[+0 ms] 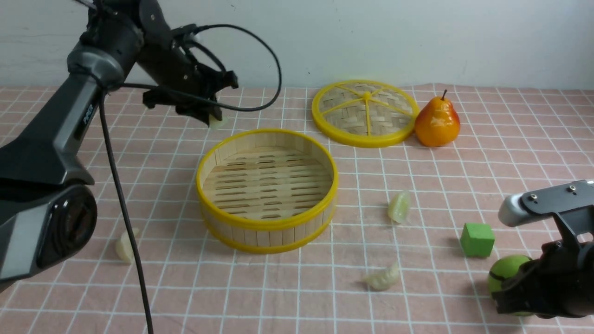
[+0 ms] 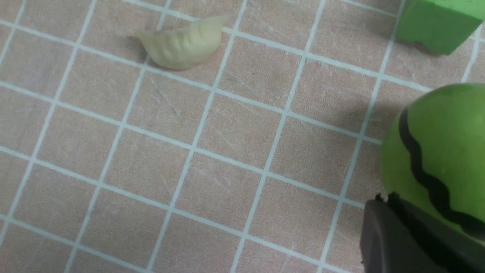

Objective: Put the dumplings into the steamer on the table with the pink tablecloth.
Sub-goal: 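Place the dumpling into the bamboo steamer basket with the left gripper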

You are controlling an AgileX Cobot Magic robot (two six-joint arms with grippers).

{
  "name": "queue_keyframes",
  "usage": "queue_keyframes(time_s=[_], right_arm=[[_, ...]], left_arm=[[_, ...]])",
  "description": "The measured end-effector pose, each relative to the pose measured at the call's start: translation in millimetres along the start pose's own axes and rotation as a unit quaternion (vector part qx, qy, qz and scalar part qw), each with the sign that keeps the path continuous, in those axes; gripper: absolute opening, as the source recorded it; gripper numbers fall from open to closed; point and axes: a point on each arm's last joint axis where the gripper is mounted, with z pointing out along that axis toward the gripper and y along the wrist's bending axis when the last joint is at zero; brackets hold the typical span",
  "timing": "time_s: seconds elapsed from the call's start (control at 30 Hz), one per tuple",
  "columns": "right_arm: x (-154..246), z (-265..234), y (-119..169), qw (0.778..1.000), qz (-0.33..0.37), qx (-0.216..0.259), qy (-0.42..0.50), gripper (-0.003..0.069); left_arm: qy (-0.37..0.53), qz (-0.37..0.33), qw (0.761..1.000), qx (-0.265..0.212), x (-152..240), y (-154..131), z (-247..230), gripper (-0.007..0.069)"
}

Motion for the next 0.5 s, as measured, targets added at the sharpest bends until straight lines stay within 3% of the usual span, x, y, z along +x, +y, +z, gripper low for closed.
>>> queue_keyframes(time_s=[0.13,0.33,0.4,0.5], right_arm=[[0.0,0.0,0.0,1.0,-0.001,0.0,0.0,0.0004],[0.0,0.0,0.0,1.0,-0.001,0.0,0.0,0.0008],[0.0,0.0,0.0,1.0,-0.002,0.0,0.0,0.001],[0.0,0.0,0.4,1.0,0.002,-0.002,0.0,0.001]], left_arm=[[0.008,0.034,0.999,0.012,10.2,-34.4,-4.5,0.0129],[0.094,0.055,0.994,-0.024,47.0,-40.8,45.5,0.0127],[0.107,0.07,0.991,-0.042,56.2,-44.3,54.6,0.0046],[0.101,0.079,0.99,-0.062,58.7,-50.7,54.0,-0.0006]])
